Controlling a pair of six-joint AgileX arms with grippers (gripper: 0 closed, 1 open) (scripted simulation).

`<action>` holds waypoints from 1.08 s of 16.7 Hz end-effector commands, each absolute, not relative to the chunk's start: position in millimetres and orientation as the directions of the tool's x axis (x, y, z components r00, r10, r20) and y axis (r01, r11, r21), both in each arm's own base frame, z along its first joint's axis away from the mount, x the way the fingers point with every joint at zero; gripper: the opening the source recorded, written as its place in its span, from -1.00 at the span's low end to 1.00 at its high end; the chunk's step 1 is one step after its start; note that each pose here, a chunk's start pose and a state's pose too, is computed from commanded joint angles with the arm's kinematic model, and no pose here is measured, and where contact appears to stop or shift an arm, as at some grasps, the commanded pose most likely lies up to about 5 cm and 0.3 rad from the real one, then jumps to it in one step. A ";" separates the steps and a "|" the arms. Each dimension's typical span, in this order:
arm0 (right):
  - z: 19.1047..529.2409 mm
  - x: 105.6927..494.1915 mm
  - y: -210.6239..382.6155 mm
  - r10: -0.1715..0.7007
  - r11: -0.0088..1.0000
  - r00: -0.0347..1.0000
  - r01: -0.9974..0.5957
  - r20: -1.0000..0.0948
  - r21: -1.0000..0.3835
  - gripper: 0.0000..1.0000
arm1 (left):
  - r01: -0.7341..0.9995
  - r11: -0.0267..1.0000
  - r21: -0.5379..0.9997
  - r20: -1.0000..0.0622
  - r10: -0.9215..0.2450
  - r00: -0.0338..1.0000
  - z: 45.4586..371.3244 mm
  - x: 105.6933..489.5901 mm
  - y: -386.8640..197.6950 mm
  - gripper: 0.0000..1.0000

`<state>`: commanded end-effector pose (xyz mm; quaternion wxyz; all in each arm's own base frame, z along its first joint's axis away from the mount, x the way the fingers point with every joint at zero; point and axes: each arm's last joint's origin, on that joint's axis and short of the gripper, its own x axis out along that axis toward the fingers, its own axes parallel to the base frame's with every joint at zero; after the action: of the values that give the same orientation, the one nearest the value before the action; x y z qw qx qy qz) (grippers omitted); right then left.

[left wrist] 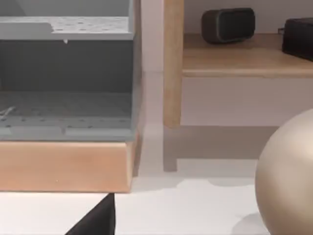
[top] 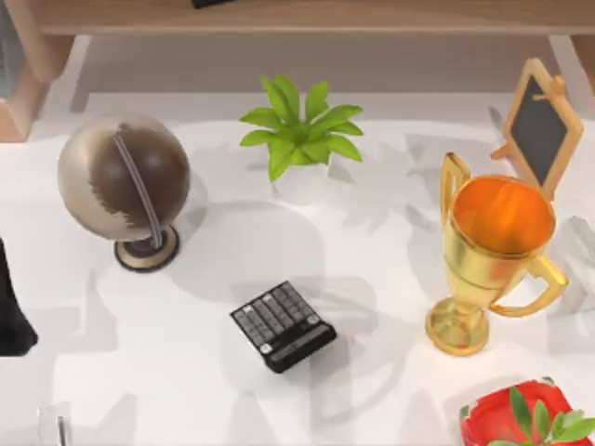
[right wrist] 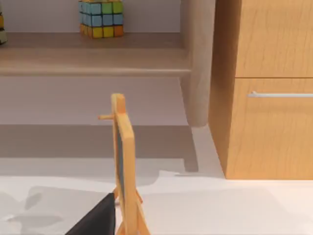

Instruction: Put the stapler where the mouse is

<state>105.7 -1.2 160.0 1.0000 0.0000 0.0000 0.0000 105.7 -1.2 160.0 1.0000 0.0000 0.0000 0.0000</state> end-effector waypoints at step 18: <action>160.0 105.7 -1.2 0.000 1.000 1.000 0.000 0.000 0.000 1.00 | -0.219 0.969 -0.117 -0.974 -0.068 0.217 166.0 141.7 -44.3 1.00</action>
<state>105.7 -1.2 160.0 1.0000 0.0000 0.0000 0.0000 141.7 -44.3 166.0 0.7715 -0.1150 0.6238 0.0487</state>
